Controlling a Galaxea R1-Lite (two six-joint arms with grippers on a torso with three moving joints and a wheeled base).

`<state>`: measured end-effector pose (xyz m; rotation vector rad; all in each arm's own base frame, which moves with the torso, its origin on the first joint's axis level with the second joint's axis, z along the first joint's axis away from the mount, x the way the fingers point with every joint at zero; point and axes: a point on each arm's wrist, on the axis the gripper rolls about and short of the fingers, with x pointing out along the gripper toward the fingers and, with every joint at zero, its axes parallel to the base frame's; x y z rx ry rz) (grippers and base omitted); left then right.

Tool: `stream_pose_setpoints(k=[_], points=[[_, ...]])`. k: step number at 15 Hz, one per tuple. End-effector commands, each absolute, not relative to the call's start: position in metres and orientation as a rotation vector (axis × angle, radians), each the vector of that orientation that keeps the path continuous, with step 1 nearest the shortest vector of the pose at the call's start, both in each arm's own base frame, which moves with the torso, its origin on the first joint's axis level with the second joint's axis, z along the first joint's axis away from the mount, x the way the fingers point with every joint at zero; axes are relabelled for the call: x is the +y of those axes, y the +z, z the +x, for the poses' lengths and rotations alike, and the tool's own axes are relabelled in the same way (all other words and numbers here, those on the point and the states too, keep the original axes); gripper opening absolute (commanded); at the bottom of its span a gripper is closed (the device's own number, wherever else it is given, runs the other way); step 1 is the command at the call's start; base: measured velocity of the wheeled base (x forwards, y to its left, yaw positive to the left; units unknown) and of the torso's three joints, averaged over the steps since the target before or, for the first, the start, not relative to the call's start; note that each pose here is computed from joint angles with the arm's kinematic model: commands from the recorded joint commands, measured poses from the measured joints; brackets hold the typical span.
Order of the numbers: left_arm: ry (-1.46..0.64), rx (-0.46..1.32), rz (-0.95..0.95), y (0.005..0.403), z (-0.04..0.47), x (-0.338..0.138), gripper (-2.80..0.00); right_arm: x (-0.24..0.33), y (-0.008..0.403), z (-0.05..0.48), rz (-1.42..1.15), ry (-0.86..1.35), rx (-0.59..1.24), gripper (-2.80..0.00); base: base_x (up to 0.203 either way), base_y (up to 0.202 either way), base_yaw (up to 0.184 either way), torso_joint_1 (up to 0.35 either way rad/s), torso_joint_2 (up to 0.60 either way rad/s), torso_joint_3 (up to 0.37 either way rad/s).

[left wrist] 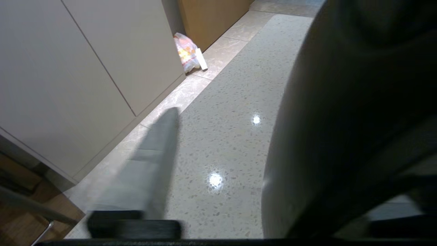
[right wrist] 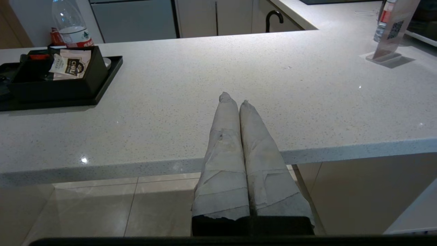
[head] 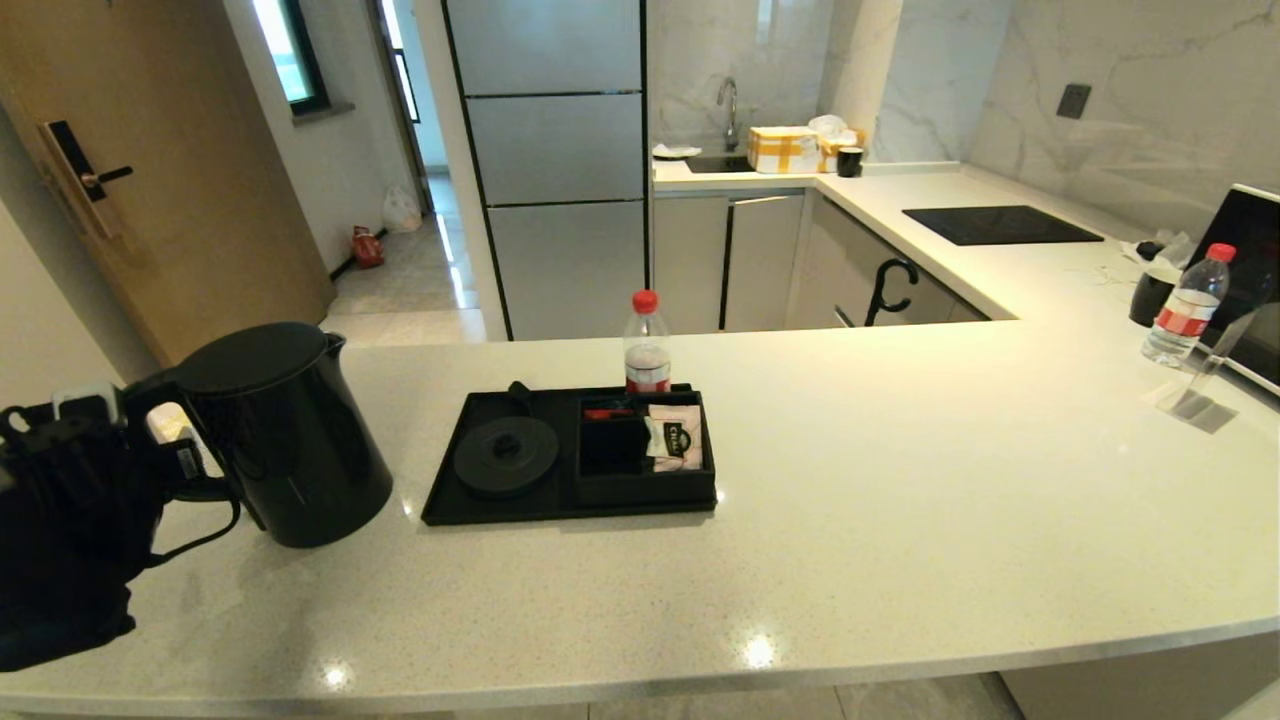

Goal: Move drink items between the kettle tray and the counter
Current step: Return the kettle to its original position

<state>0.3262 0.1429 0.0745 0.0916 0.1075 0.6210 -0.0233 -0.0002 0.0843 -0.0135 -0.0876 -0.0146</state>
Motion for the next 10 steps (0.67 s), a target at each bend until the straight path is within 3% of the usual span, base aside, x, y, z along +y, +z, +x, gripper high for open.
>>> stream_pose_setpoints(k=[1, 10], points=[[0.613, 0.089, 0.095, 0.079, 0.327, 0.139, -2.80, 0.000, 0.075, -0.021, -0.014, -0.014, -0.055, -2.80, 0.000, 0.000, 0.000, 0.000, 0.00, 0.000], [0.566, 0.097, 0.072, 0.079, 0.333, 0.121, -2.80, 0.000, 0.075, -0.021, -0.014, -0.014, -0.055, -2.80, 0.000, 0.000, 0.000, 0.000, 0.00, 0.000]])
